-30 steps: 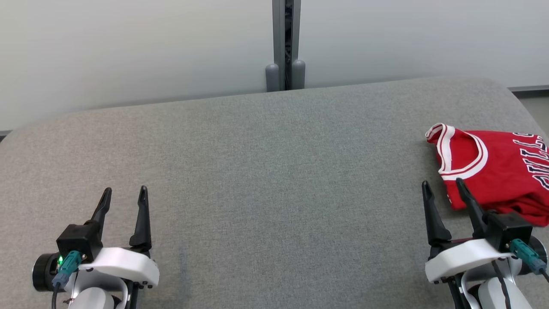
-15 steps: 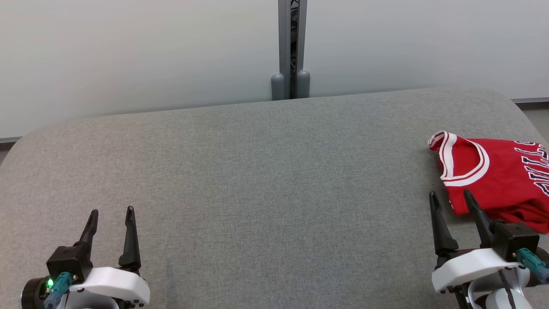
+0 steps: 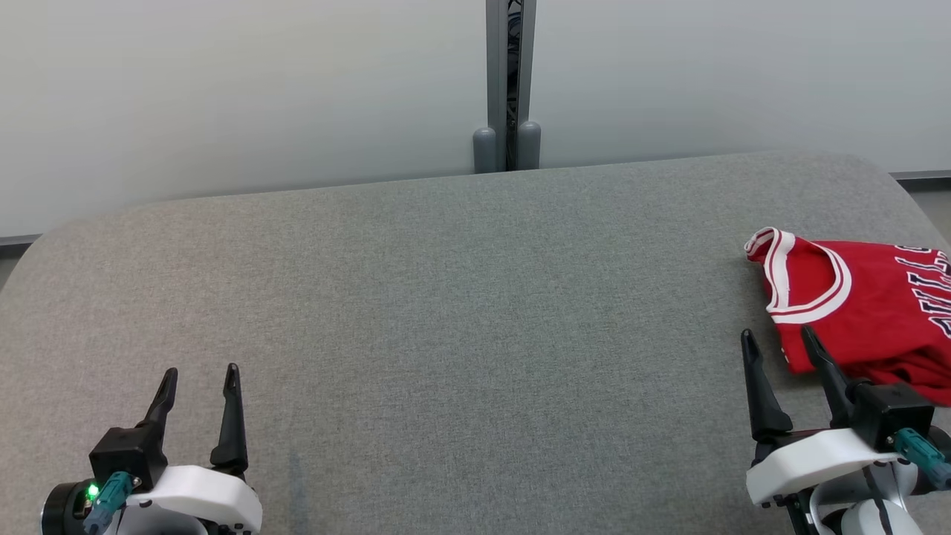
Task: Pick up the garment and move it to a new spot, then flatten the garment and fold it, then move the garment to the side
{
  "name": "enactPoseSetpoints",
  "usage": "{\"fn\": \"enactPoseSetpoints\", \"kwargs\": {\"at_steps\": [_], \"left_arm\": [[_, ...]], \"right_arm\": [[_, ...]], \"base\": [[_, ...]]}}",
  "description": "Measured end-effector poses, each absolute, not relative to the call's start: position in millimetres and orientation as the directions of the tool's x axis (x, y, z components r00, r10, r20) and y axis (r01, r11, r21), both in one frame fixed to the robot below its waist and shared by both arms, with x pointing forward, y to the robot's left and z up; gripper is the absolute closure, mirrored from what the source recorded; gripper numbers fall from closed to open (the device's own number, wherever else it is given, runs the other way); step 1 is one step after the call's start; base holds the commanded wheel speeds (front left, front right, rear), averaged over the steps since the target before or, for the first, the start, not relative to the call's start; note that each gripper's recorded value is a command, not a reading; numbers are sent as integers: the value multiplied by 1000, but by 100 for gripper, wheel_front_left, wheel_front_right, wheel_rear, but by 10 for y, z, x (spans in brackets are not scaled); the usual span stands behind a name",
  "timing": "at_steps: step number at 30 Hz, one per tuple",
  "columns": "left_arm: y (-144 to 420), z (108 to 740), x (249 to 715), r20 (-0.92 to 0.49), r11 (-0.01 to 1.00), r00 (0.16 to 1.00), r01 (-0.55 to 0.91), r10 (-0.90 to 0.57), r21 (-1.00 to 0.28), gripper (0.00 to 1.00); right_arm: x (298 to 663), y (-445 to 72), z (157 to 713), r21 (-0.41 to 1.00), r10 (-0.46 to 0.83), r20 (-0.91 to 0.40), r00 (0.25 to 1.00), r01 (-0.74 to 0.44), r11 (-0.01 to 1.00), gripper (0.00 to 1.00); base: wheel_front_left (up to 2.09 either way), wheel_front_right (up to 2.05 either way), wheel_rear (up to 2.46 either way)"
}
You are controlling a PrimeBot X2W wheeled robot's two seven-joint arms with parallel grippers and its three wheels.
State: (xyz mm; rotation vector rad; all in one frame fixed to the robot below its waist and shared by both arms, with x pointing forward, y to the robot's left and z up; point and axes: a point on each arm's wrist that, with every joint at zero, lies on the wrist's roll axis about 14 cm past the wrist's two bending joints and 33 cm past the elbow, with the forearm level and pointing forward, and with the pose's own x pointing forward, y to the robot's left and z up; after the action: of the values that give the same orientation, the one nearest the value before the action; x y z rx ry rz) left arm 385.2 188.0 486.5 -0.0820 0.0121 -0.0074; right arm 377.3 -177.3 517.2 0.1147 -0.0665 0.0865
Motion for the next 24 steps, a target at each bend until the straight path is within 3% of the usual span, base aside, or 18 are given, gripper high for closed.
{"fn": "enactPoseSetpoints", "kwargs": {"at_steps": [17, 18, 24], "left_arm": [[1885, 4896, 3888, -3, 997, 1000, 3, -3, -80, 0], [1889, 4899, 3890, -2, 997, 1000, 1, -2, -81, 100], [1875, 4746, 3820, -58, 989, 998, -20, 12, -149, 100]], "right_arm": [[3775, -1773, 5162, 113, 82, 64, 995, -89, 990, 0], [3776, -1774, 5161, 114, 81, 64, 995, -88, 990, 100], [3735, -1809, 4987, 181, 60, -1, 998, -59, 982, 100]], "base": [[0, 0, 0], [0, 0, 0], [0, 0, 0]]}}
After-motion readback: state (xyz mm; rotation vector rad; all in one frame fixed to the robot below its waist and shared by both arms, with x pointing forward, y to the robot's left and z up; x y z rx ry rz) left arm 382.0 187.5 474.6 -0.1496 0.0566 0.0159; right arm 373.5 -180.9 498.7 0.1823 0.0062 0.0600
